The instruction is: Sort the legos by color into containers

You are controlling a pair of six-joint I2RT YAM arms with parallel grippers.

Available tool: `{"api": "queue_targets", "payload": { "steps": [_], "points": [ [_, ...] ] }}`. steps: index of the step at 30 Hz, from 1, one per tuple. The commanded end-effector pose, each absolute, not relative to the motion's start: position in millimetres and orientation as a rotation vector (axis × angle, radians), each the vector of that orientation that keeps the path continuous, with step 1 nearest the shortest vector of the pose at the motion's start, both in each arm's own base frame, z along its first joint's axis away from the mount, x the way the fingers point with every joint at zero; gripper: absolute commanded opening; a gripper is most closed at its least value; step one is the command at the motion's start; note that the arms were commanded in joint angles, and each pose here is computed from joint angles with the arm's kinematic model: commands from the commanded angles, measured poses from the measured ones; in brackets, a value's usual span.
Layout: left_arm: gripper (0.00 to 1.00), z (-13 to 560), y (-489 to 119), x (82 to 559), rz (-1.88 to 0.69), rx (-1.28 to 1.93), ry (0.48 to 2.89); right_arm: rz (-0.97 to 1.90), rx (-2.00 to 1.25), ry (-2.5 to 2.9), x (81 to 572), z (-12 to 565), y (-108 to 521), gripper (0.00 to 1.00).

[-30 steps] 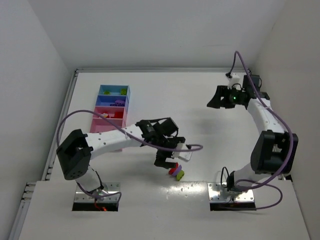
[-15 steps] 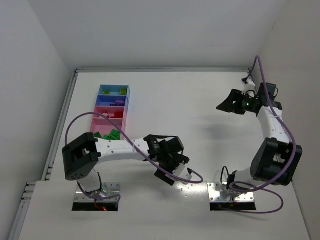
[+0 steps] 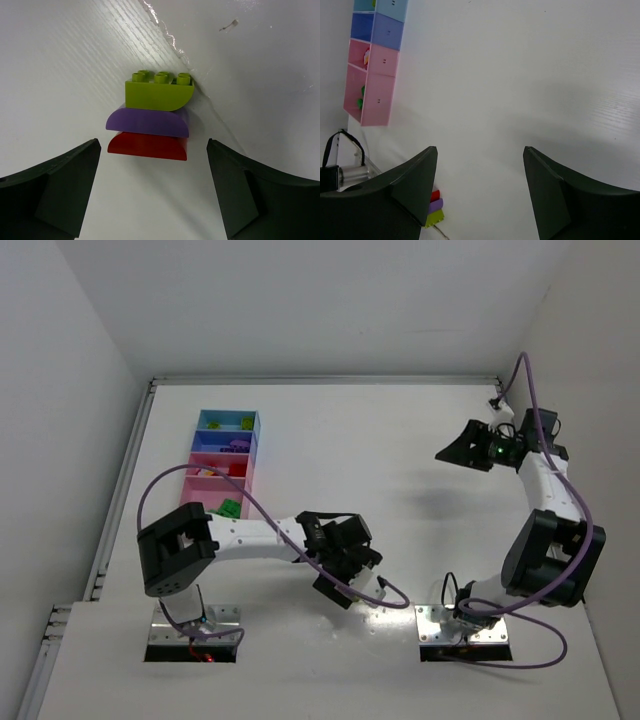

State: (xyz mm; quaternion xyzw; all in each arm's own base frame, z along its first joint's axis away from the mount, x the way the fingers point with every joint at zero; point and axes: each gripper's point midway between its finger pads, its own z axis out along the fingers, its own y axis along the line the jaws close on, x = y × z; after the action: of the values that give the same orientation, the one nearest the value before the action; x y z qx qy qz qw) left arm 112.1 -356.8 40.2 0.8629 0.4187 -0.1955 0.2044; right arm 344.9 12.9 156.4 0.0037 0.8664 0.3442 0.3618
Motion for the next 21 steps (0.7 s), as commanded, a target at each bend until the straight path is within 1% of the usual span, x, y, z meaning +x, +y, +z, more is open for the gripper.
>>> {"api": "queue_targets", "payload": {
  "steps": [1,9,10,12,13,14,16,18,20,21],
  "points": [
    [0.94,43.3,-366.4,120.9,-0.547,2.397,1.109,0.915,-0.006,2.212,344.2,157.2,12.1,0.7],
    [0.94,27.8,-361.8,130.9,-0.549,2.407,1.155,0.942,0.023,2.217,342.6,151.0,8.6,0.7],
    [0.93,30.7,-364.6,132.2,-0.548,2.4,1.149,0.942,0.023,2.217,342.6,150.9,8.6,0.7],
    [0.9,27.1,-363.0,134.0,-0.56,2.4,1.164,0.947,0.029,2.223,342.9,148.3,8.5,0.7],
    [0.84,27.1,-363.0,134.0,-0.56,2.4,1.164,0.942,0.023,2.218,344.3,148.8,7.9,0.7],
    [0.8,26.6,-363.9,138.3,-0.557,2.394,1.175,0.942,0.023,2.217,344.3,148.8,7.9,0.7],
    [0.76,26.9,-364.5,136.8,-0.57,2.393,1.172,0.942,0.023,2.217,344.3,148.8,7.9,0.7],
    [0.77,23.7,-364.1,134.7,-0.586,2.395,1.186,0.954,0.035,2.231,342.7,142.9,8.6,0.7],
    [0.86,24.2,-364.9,132.6,-0.603,2.395,1.182,0.959,0.041,2.237,342.9,140.2,8.5,0.7],
    [0.88,27.9,-366.3,131.2,-0.616,2.388,1.171,0.959,0.041,2.237,342.9,140.2,8.5,0.7]
  ]
}}
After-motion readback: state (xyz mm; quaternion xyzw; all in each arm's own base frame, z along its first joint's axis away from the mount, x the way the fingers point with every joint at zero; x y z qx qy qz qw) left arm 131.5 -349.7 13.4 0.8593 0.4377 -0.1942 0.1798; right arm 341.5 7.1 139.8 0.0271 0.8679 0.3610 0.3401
